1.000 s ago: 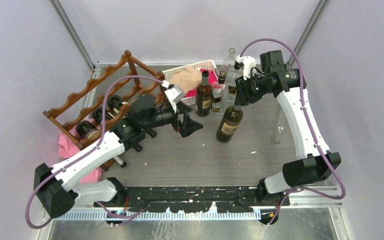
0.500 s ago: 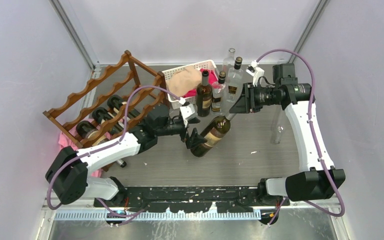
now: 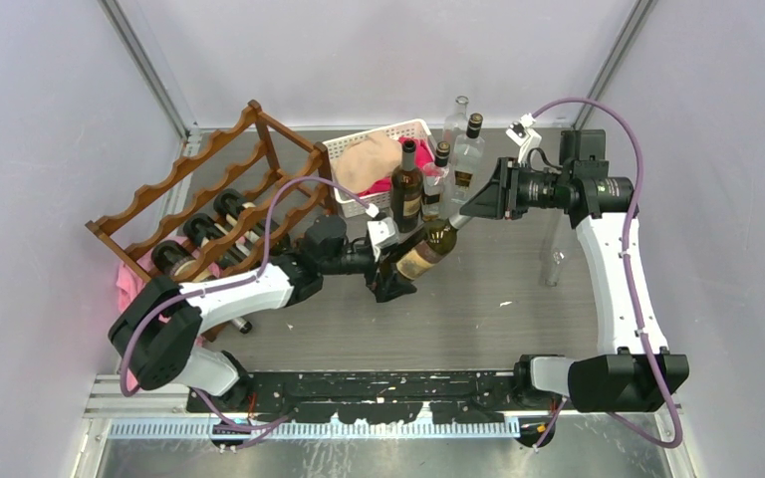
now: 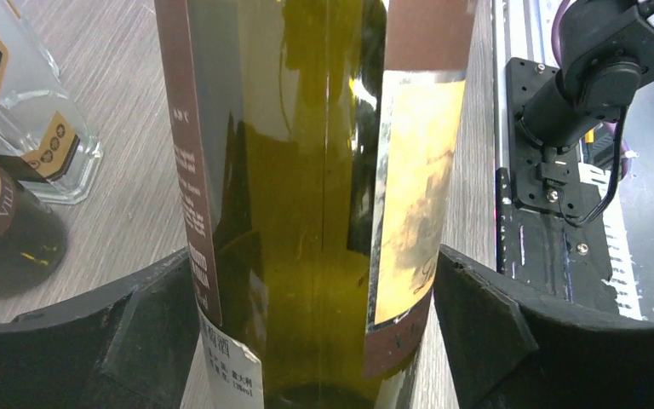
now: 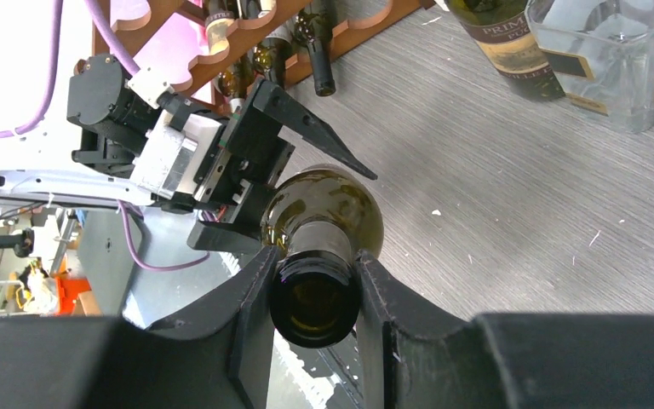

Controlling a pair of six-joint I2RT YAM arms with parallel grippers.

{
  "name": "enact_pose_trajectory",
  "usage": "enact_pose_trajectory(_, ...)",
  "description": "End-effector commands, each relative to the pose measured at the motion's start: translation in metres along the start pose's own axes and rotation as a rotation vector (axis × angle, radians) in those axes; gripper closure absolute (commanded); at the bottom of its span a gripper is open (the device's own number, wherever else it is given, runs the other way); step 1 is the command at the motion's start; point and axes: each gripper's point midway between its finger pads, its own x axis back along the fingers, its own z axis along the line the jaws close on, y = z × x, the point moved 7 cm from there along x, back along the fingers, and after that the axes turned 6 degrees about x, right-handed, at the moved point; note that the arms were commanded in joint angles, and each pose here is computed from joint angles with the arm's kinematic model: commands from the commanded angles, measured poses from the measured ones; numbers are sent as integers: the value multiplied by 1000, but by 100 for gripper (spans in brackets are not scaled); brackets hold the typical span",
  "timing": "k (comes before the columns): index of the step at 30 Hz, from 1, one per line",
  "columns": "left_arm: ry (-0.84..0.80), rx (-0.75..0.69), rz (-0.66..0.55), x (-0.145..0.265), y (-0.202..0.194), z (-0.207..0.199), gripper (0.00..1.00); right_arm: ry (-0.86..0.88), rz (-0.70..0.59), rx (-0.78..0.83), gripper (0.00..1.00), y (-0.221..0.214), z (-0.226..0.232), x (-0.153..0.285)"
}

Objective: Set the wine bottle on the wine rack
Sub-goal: Pick up the wine bottle from the center of the board.

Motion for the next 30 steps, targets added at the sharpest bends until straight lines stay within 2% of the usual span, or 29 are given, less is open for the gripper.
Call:
enact_pose_trajectory(1,-17,-96,-67,-4,18,0,10,99,-75,38,99,10,22,12)
enact_pose_trajectory(2,-25,-92,-61,-4,20,-1,20,93,-75,35,99,9,21,12)
enact_pose_trajectory(3,-30,-82,-48,-4,22,-1,42,86,-75,32,99,8,19,12)
enact_pose_trajectory(4,-38,-71,-36,-4,25,-1,74,79,-72,27,99,6,17,11)
enact_pose_trajectory(5,-46,-62,-25,-3,27,-2,92,69,-67,30,99,4,15,11)
enact_pose_trajectory(6,-58,-64,-25,-2,29,-4,99,59,-55,34,95,1,12,11)
enact_pose_trajectory(11,-105,-97,-8,7,39,-14,100,0,53,133,26,-19,-2,12)
enact_pose_trajectory(12,-118,-101,10,8,39,-16,100,-17,76,157,15,-22,-6,13)
enact_pose_trajectory(14,-149,-103,55,10,35,-19,100,-40,116,231,2,-25,-9,17)
enact_pose_trajectory(18,-188,-96,127,15,27,-22,100,-79,141,389,0,-21,-12,24)
enact_pose_trajectory(23,-206,-101,191,20,22,-25,100,-29,155,576,0,-22,-12,27)
enact_pose_trajectory(27,-210,-121,232,20,23,-26,100,169,157,836,0,-45,-7,23)
enact_pose_trajectory(29,-215,-125,258,18,22,-28,100,283,117,1022,0,-57,-6,18)
enact_pose_trajectory(30,-216,-130,271,16,22,-29,100,320,106,1055,0,-62,-5,15)
